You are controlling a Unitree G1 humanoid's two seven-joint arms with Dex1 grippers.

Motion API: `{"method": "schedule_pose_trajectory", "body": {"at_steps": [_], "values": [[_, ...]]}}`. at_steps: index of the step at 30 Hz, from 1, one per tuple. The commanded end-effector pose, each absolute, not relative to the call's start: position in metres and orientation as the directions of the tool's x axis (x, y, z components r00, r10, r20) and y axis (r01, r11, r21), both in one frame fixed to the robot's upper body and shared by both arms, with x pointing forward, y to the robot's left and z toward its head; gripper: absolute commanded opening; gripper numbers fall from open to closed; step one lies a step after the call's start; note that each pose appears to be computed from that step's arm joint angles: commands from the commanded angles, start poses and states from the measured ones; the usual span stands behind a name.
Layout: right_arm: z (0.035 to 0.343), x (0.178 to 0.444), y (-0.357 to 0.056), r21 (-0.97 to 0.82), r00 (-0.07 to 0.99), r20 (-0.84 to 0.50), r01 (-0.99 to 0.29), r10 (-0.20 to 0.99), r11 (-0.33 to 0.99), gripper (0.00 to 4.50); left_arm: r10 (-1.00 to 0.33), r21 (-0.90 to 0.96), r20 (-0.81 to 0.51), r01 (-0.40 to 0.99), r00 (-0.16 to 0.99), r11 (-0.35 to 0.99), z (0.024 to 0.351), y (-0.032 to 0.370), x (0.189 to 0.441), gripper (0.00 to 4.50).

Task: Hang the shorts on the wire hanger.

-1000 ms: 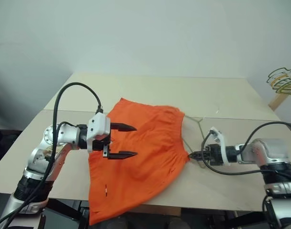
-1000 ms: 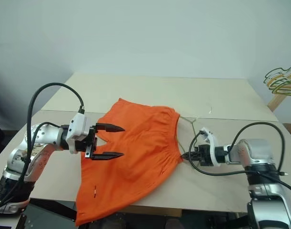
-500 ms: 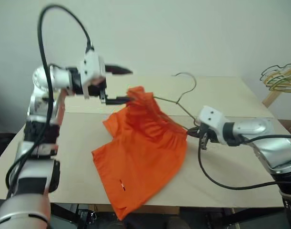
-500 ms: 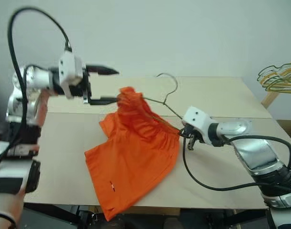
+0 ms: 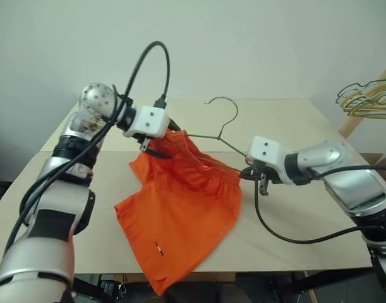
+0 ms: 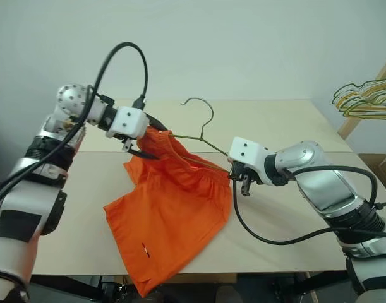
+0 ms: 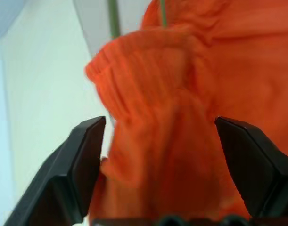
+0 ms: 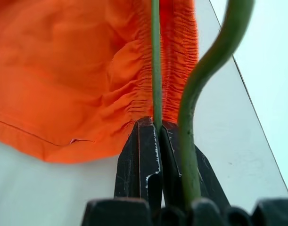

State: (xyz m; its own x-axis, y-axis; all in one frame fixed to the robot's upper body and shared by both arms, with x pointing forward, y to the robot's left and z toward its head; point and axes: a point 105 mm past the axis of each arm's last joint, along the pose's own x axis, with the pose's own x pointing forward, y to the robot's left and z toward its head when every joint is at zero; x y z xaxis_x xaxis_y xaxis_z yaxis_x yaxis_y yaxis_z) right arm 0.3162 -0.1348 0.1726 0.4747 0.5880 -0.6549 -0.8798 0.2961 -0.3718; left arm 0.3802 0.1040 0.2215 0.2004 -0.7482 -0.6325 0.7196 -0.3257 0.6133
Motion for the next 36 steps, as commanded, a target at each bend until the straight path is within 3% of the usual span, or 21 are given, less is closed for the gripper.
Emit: {"method": "schedule_pose_trajectory", "body": {"at_steps": [1, 8, 10, 11, 18, 25, 30, 33, 36], "values": [[0.190, 0.315, -0.134, -0.419, 0.503, -0.630, -0.862, 0.592, 0.286, 0.00, -0.767, 0.641, -0.607, 0.699, 0.209, -0.317, 0.232, 0.101, 0.382, 2.66], [0.196, 0.314, -0.136, -0.444, 0.515, -0.630, -0.853, 0.581, 0.275, 0.00, -0.764, 0.614, -0.620, 0.715, 0.177, -0.333, 0.226, 0.103, 0.380, 0.37], [0.198, 0.315, -0.136, -0.461, 0.525, -0.621, -0.845, 0.582, 0.270, 0.00, -0.765, 0.600, -0.622, 0.729, 0.166, -0.330, 0.225, 0.103, 0.379, 0.05], [0.200, 0.315, -0.135, -0.478, 0.531, -0.613, -0.839, 0.586, 0.260, 0.00, -0.770, 0.599, -0.615, 0.736, 0.172, -0.315, 0.225, 0.103, 0.380, 0.05], [0.203, 0.313, -0.162, -0.474, 0.575, -0.609, -0.816, 0.546, 0.331, 2.12, -0.792, 0.550, -0.589, 0.798, 0.162, -0.246, 0.225, 0.106, 0.382, 0.00], [0.205, 0.299, -0.238, -0.426, 0.730, -0.551, -0.663, 0.405, 0.615, 4.47, -0.818, 0.534, -0.544, 0.830, 0.190, -0.163, 0.231, 0.111, 0.385, 0.00], [0.178, 0.273, -0.257, -0.273, 0.737, -0.529, -0.616, 0.419, 0.739, 4.47, -0.819, 0.532, -0.536, 0.835, 0.205, -0.139, 0.231, 0.114, 0.386, 0.00], [0.152, 0.267, -0.225, -0.119, 0.690, -0.470, -0.667, 0.550, 0.736, 4.47, -0.822, 0.529, -0.533, 0.838, 0.203, -0.136, 0.231, 0.114, 0.385, 0.00], [0.140, 0.279, -0.177, -0.013, 0.652, -0.371, -0.716, 0.661, 0.698, 4.47, -0.823, 0.527, -0.530, 0.839, 0.202, -0.134, 0.230, 0.114, 0.385, 0.00]]}}
